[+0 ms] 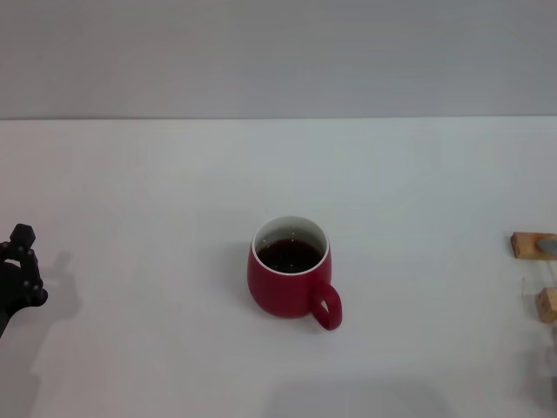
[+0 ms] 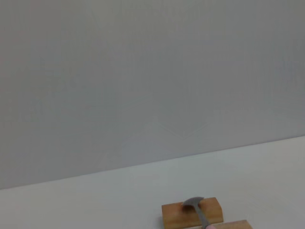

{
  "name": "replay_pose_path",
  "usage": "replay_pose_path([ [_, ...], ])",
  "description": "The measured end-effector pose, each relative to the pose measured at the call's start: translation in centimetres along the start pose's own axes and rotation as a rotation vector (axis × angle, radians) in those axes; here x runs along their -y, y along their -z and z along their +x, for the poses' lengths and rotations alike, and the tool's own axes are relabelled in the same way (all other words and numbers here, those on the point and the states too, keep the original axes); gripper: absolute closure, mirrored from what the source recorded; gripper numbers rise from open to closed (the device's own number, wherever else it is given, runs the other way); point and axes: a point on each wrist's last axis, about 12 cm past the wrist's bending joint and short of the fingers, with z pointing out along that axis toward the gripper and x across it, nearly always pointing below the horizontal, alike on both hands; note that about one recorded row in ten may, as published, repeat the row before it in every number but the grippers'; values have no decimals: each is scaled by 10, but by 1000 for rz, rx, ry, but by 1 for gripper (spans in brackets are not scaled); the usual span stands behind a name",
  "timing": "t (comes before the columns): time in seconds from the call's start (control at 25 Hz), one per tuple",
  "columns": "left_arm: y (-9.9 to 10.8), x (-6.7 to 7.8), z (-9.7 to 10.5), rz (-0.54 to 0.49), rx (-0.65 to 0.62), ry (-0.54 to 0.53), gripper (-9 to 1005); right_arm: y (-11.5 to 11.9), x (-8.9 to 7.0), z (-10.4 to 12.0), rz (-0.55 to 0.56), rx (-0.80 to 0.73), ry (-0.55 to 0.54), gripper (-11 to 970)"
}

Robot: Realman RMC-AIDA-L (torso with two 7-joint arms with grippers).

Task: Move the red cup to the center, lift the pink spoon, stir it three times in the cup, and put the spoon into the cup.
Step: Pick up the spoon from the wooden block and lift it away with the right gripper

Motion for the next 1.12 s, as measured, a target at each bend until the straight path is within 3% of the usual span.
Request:
replay_pose_path([
  [1.12,0,0,0,3,-1,0,997,-2,-1,-1,-19,1,8,555],
])
